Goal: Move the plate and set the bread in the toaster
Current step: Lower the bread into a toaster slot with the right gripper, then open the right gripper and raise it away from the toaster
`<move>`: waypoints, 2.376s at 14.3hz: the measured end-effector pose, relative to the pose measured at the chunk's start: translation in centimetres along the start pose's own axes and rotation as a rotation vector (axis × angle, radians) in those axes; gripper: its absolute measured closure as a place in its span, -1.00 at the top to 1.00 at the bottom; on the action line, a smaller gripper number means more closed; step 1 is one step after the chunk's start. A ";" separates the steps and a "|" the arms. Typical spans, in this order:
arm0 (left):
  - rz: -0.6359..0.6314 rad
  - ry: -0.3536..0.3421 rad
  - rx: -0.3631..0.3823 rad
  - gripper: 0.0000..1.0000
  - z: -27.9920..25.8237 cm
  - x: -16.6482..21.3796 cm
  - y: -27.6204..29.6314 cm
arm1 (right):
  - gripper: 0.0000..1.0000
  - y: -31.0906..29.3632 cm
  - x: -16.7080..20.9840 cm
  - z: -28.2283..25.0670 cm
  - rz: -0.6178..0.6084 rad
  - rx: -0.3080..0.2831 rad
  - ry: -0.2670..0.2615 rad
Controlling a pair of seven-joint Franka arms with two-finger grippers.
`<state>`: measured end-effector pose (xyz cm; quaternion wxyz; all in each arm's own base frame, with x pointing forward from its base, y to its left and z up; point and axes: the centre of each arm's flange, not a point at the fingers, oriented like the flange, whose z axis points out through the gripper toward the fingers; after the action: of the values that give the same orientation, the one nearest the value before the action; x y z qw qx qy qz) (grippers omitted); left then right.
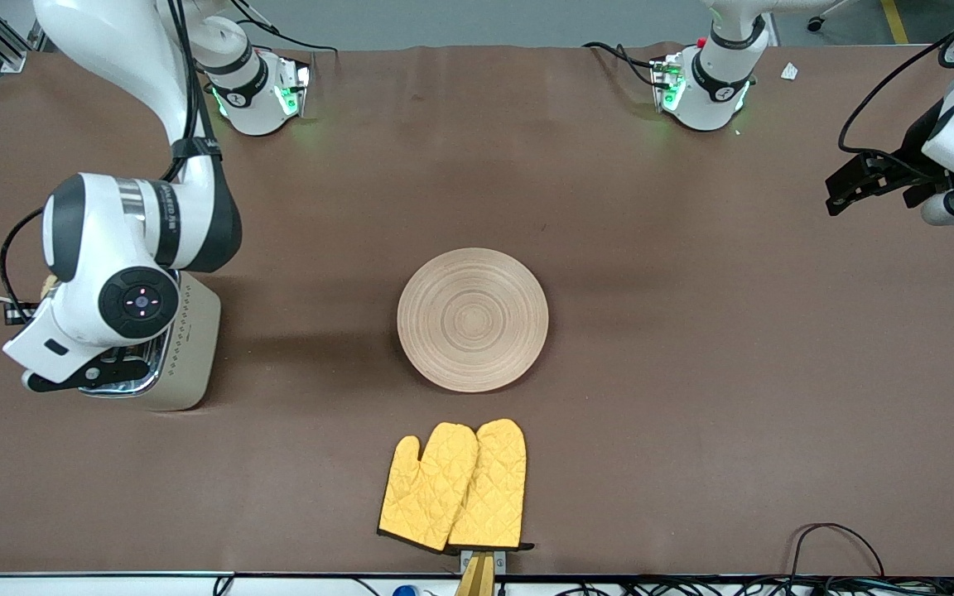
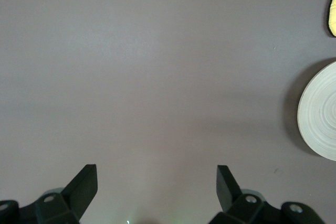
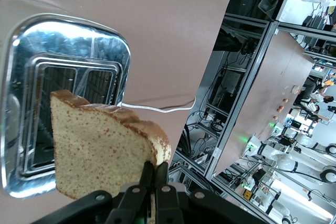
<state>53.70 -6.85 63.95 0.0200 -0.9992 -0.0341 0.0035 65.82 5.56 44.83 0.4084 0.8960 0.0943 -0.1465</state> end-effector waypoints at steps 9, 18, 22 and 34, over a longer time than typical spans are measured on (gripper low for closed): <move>0.011 -0.002 -0.002 1.00 0.1 0.0 0.6 | -0.91 -2.7 2.1 2.8 0.034 0.031 -0.011; 0.008 -0.007 -0.015 1.00 0.3 0.1 0.6 | -0.53 -5.3 3.0 3.8 0.201 0.310 -0.054; 0.004 -0.008 -0.016 1.00 0.4 0.3 0.4 | 0.28 0.0 0.8 2.3 0.282 0.554 -0.017; 0.002 -0.005 -0.016 1.00 0.3 0.3 0.3 | 1.00 15.7 -16.2 1.0 0.282 0.921 0.240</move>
<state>54.04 -7.08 63.64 0.0117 -0.9994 -0.0332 0.0058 54.99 -6.16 60.77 -0.0280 0.9979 -0.0563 -0.0121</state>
